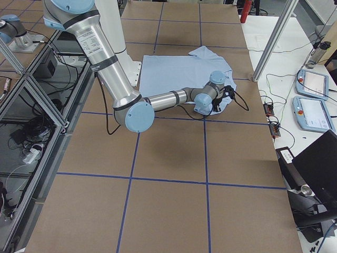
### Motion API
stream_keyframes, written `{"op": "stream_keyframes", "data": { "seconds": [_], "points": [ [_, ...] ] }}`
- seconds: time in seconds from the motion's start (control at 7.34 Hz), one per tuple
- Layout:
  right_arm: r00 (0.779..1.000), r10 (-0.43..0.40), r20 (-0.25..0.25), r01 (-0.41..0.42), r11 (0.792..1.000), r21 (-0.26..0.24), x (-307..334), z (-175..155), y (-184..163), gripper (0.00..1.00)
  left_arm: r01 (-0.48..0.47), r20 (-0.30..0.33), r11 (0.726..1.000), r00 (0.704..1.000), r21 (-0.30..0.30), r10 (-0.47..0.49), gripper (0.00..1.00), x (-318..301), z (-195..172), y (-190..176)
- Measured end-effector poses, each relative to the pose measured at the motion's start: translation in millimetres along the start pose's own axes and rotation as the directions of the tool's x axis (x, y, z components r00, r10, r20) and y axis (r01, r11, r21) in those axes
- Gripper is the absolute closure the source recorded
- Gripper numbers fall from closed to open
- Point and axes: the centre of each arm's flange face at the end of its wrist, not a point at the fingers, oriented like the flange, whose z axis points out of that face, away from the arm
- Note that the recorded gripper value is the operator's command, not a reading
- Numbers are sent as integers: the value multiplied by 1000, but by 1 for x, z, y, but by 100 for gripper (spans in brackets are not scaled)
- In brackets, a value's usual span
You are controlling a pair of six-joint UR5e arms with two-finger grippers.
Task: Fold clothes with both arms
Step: 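Move the right gripper to the sleeve nearest it and grasp it, then fold the grasped sleeve inward toward the collar with the right gripper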
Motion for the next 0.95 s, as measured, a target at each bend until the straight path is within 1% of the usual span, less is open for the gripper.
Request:
{"op": "stream_keyframes", "data": {
  "seconds": [0.14,0.27,0.41,0.55,0.68,0.82,0.95],
  "points": [
    [999,-19,29,19,1000,11,-32,-3,-5,100,1,1,1000,1000,0,-1,0,-1,0,0],
    [998,-10,57,9,1000,20,-70,-3,-10,100,1,2,1000,1000,1,-1,0,-1,-1,0],
    [997,25,67,-28,999,40,-113,-3,-19,100,4,3,1000,1000,2,-4,0,-3,-2,1],
    [997,59,50,-62,996,71,-154,4,-34,100,9,6,1000,1000,5,-9,0,-5,-4,1],
    [996,85,12,-86,992,97,-188,17,-55,1,12,8,1000,1000,8,-12,0,-6,-6,1],
    [995,99,-32,-95,989,114,-207,34,-70,0,12,9,1000,1000,10,-12,0,-7,-8,1],
    [992,100,-72,-90,987,135,-218,48,-71,0,11,9,1000,1000,13,-11,0,-6,-9,-1]
  ]
}}
